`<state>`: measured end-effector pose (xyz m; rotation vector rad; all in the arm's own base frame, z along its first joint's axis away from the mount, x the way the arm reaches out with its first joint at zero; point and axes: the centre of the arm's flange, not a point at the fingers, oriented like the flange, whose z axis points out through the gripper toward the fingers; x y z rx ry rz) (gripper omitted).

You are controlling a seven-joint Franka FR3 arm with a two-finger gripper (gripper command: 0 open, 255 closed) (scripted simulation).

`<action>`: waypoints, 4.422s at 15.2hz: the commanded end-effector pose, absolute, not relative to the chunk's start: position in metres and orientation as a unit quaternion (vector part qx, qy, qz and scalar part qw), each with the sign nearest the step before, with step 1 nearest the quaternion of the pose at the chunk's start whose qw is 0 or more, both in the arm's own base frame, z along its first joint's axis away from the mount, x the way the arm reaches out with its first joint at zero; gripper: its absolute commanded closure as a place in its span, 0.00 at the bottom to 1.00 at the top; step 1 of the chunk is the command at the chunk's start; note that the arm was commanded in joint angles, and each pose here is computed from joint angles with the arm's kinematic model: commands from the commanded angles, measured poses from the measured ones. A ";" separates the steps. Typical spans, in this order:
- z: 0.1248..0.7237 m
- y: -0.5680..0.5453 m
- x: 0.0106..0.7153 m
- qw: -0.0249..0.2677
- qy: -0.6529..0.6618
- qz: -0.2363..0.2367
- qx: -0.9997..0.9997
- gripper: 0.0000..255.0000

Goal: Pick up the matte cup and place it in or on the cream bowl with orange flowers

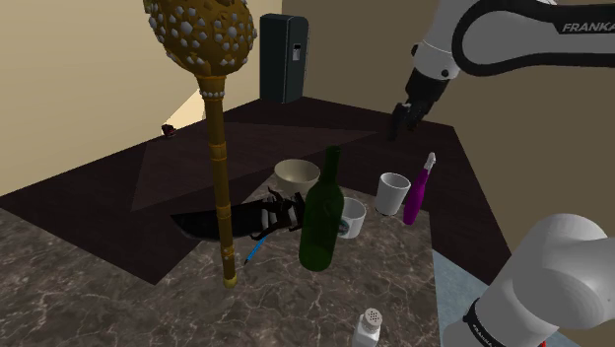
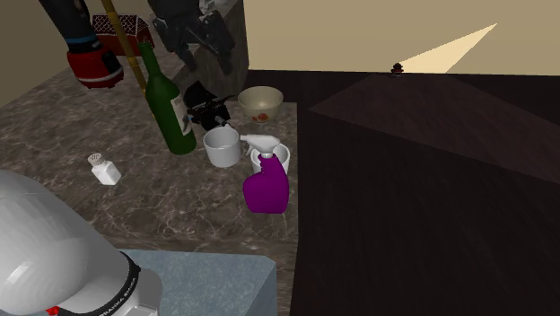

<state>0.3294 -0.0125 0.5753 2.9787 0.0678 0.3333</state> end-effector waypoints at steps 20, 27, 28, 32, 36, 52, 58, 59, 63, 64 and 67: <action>0.371 -0.095 0.367 0.055 0.053 0.081 0.994 0.00; 0.358 -0.096 0.369 0.055 0.053 0.081 0.994 0.00; 0.358 -0.096 0.369 0.055 0.053 0.081 0.994 0.00; 0.358 -0.096 0.369 0.055 0.053 0.081 0.994 1.00; 0.358 -0.096 0.369 0.055 0.053 0.081 0.994 1.00; 0.421 -0.096 0.369 0.055 0.053 0.081 0.994 1.00; 0.453 -0.096 0.369 0.055 0.053 0.081 0.994 1.00; 0.458 -0.096 0.369 0.055 0.053 0.081 0.994 1.00; 0.479 -0.096 0.369 0.055 0.053 0.081 0.994 1.00; 0.485 -0.096 0.369 0.055 0.053 0.081 0.994 1.00; 0.501 -0.096 0.369 0.055 0.053 0.081 0.994 1.00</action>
